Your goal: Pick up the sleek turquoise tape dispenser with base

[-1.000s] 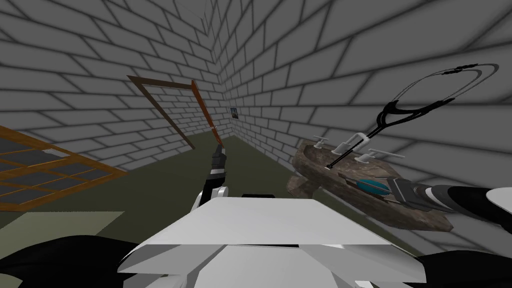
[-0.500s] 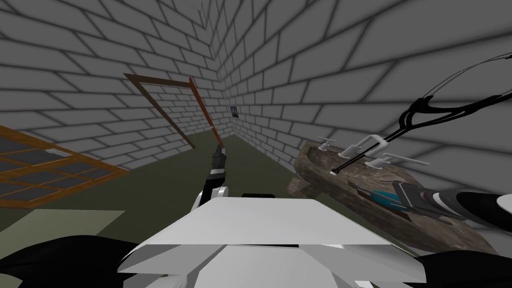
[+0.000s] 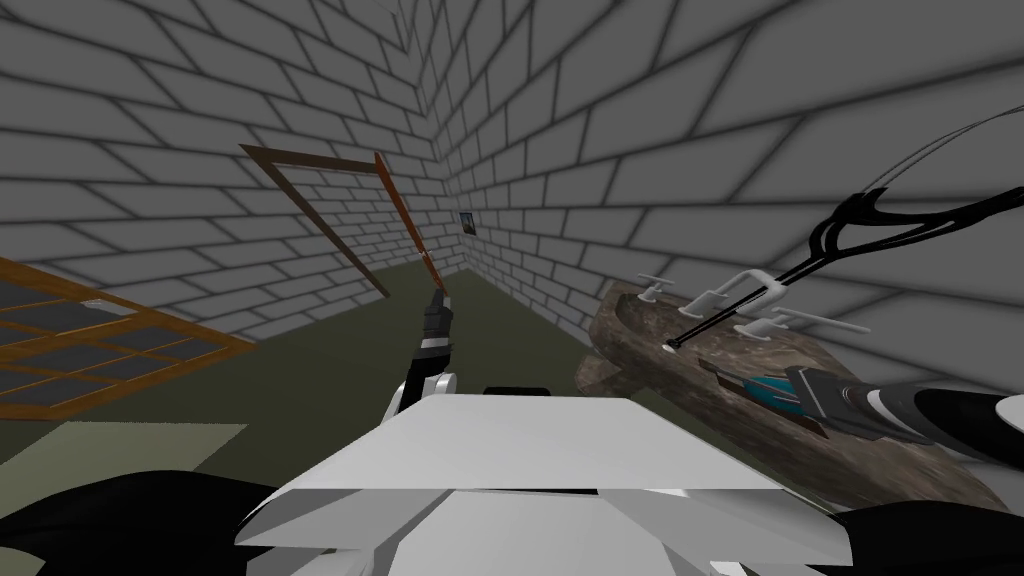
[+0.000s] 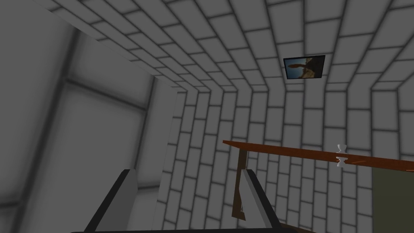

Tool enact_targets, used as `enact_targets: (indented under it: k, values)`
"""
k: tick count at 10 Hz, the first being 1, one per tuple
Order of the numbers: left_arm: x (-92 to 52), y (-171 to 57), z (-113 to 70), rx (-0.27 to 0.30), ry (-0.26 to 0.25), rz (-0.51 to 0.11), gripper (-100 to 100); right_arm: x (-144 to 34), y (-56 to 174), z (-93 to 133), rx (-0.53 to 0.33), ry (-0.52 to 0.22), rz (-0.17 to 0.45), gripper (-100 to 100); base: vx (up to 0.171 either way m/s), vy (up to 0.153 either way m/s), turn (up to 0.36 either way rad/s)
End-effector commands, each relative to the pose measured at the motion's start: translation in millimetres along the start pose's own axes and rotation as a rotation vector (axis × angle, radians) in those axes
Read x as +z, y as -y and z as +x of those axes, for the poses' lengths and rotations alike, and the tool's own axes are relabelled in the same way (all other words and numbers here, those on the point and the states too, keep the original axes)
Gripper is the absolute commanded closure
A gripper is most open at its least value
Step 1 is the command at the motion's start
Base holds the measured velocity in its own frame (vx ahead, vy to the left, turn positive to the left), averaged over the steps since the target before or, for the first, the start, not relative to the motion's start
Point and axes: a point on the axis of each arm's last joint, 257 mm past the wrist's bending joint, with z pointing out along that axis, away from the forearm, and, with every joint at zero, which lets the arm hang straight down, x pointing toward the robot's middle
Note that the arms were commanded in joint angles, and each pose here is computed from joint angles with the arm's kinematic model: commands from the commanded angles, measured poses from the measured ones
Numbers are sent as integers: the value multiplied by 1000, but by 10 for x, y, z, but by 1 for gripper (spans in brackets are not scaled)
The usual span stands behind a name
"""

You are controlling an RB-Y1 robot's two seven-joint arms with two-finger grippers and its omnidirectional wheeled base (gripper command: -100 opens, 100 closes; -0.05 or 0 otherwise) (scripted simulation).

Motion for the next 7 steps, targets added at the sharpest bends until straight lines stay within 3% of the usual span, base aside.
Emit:
enact_targets:
  k: [1, 2, 3, 4, 6, 7]
  values:
    - [0, 0, 0, 0, 0, 0, 0, 0, 0, 0, 0, 0, 0, 100, 0, 0, 0]
    - [0, 0, 0, 0, 0, 0, 0, 0, 1, 0, 0, 0, 0, 100, 0, 0, 0]
    - [0, 0, 0, 0, 0, 0, 0, 0, 2, -1, -1, 0, 0, 0, 0, 0, 0]
    - [0, 0, 0, 0, 0, 0, 0, -66, 88, -41, 0, -2, -1, 100, -54, 6, 25]
    - [1, 0, 0, 0, 0, 0, 0, -79, 111, -53, -2, -3, 1, 100, -61, 1, 22]
    - [0, 0, 0, 0, 0, 0, 0, -83, 115, -58, 0, -3, -1, 0, -5, 1, -3]
